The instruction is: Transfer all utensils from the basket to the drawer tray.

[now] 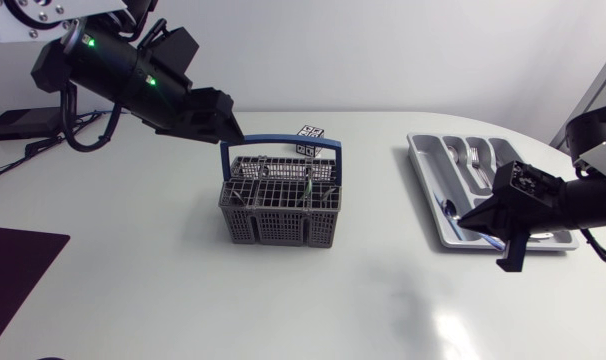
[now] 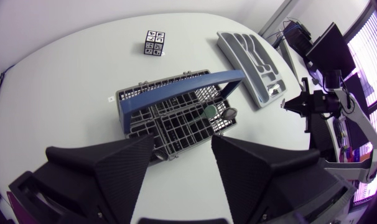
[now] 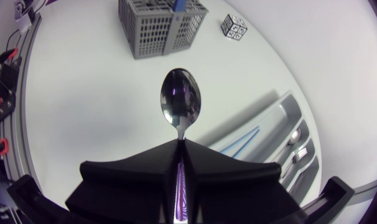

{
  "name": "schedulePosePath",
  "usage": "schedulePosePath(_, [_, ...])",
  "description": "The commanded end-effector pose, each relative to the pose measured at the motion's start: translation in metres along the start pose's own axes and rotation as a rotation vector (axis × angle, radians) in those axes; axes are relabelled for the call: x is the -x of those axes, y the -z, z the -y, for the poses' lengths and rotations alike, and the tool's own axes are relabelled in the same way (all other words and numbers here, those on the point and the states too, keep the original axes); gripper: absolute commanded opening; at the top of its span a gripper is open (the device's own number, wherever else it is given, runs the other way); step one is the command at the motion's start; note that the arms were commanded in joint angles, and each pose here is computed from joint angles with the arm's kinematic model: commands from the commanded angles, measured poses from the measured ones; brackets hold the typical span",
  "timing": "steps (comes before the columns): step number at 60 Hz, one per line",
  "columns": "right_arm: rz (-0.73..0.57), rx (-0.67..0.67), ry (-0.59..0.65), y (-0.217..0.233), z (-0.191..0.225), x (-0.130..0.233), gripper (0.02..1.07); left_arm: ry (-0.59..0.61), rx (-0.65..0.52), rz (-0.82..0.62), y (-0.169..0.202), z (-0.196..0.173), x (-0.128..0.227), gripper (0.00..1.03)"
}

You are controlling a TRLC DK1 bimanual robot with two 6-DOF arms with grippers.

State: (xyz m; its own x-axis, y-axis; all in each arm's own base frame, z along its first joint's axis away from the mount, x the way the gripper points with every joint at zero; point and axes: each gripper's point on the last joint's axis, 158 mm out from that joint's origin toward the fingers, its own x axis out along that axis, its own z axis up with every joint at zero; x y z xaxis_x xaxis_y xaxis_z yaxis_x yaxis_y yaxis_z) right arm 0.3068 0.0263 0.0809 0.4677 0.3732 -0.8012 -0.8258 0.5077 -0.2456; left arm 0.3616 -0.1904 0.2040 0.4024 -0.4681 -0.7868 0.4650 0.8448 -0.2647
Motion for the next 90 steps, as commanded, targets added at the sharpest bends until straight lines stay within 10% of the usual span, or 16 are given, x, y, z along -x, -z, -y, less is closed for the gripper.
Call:
schedulePosePath(1, [-0.032, 0.088, -0.003, 0.025, 0.020, -0.001, 0.10, -0.011, -0.016, 0.007, 0.007, -0.005, 0.002, 0.65])
schedulePosePath(45, [-0.320, 0.282, 0.122, 0.168, 0.117, -0.026, 0.10, -0.028, -0.042, -0.050, 0.037, 0.002, -0.020, 0.65])
schedulePosePath(59, [-0.337, 0.283, 0.165, 0.171, 0.120, -0.021, 0.65, -0.034, -0.122, -0.036, 0.033, 0.026, -0.028, 0.65])
schedulePosePath(90, [-0.263, 0.100, 0.274, 0.117, 0.114, 0.000, 0.77, -0.102, -0.066, -0.104, 0.061, 0.014, -0.051, 0.60])
